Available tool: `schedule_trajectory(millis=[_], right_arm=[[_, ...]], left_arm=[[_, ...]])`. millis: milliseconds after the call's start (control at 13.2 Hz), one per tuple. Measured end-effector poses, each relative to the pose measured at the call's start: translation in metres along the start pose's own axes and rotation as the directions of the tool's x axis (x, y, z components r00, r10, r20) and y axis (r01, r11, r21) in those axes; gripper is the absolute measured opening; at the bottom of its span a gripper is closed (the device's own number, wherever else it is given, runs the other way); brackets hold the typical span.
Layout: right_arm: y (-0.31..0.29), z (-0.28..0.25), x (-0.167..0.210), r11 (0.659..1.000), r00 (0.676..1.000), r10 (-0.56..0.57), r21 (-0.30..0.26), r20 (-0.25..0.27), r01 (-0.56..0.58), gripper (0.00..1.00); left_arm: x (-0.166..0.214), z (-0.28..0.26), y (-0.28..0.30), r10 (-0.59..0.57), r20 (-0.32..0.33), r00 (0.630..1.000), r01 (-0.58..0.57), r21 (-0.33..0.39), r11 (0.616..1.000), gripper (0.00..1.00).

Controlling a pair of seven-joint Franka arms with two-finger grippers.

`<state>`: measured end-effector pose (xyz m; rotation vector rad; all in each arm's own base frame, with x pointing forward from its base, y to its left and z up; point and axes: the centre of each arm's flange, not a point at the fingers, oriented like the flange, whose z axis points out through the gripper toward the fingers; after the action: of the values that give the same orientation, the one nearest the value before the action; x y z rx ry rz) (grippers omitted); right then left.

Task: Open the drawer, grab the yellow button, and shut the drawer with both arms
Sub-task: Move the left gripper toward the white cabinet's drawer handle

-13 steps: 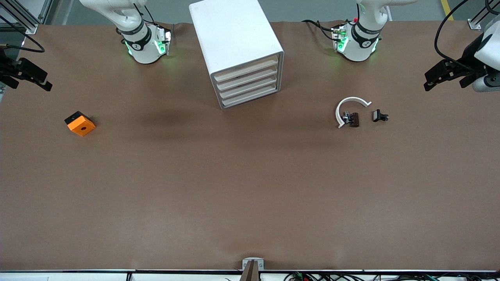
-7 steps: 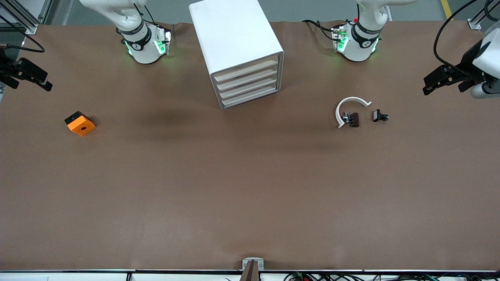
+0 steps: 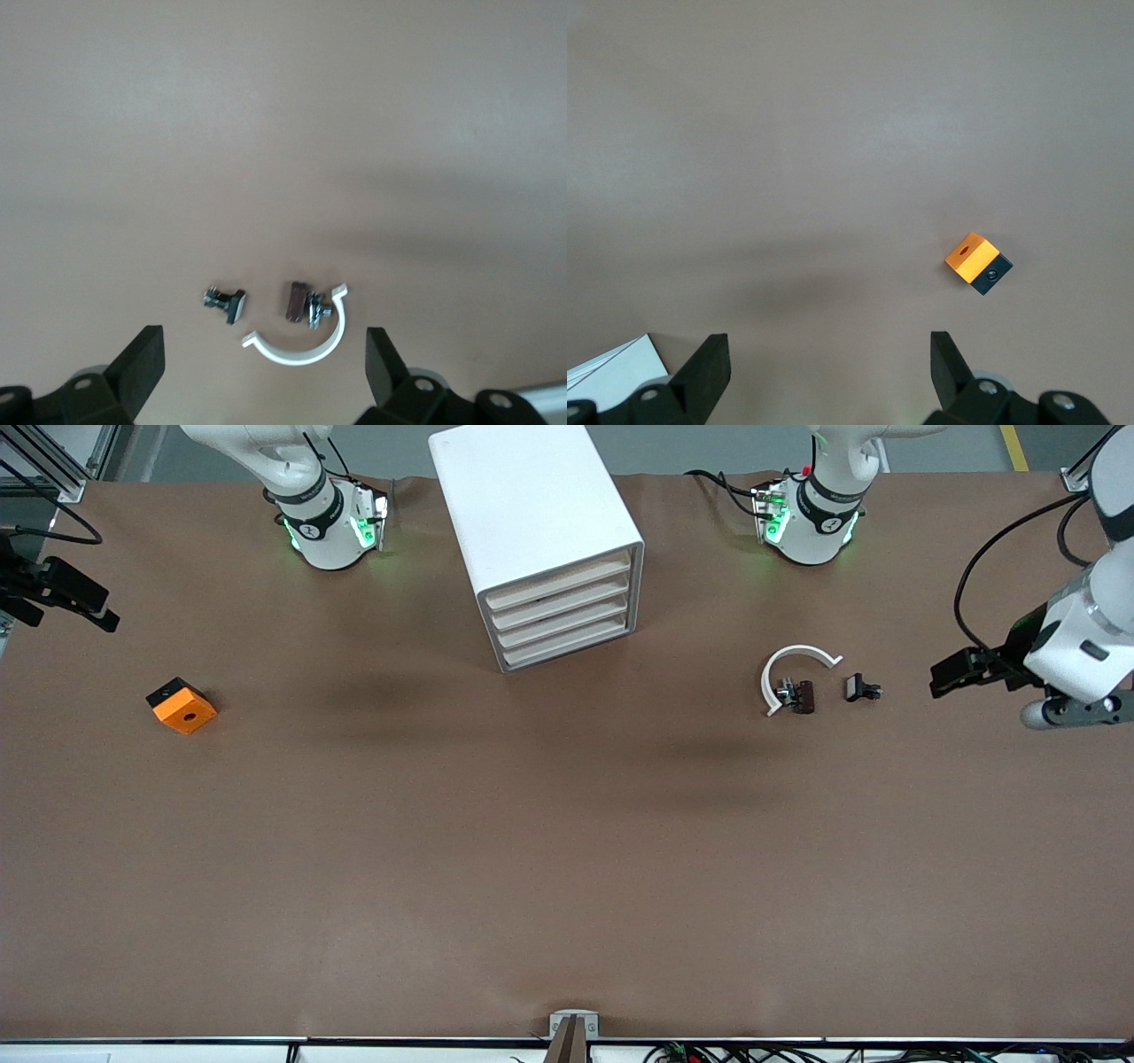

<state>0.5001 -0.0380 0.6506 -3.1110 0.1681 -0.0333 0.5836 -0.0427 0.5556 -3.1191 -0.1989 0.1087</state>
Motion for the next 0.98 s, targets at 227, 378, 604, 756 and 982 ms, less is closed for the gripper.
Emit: schedule_trajectory(millis=[227, 378, 604, 756, 982], right_arm=[[0.000, 0.000, 0.000, 1.000, 1.000, 0.000, 0.000, 0.000, 0.000, 1.00], [0.000, 0.000, 0.000, 1.000, 1.000, 0.000, 0.000, 0.000, 0.000, 1.00], [0.000, 0.000, 0.000, 1.000, 1.000, 0.000, 0.000, -0.001, 0.000, 1.00], [0.000, -0.001, 0.000, 1.000, 1.000, 0.000, 0.000, -0.001, 0.000, 1.00], [0.000, -0.001, 0.000, 1.000, 1.000, 0.000, 0.000, -0.001, 0.000, 1.00]], left_arm=[[0.019, 0.042, 0.037, -0.102, 0.020, 0.995, 0.102, 0.003, 0.995, 1.00], [0.028, 0.077, 0.071, -0.175, 0.039, 0.984, 0.174, 0.012, 0.985, 1.00], [0.033, 0.126, 0.122, -0.276, 0.053, 0.960, 0.275, 0.027, 0.961, 1.00], [0.031, 0.153, 0.156, -0.355, 0.055, 0.933, 0.353, 0.037, 0.935, 1.00], [0.021, 0.184, 0.193, -0.464, 0.070, 0.883, 0.460, 0.067, 0.885, 1.00]])
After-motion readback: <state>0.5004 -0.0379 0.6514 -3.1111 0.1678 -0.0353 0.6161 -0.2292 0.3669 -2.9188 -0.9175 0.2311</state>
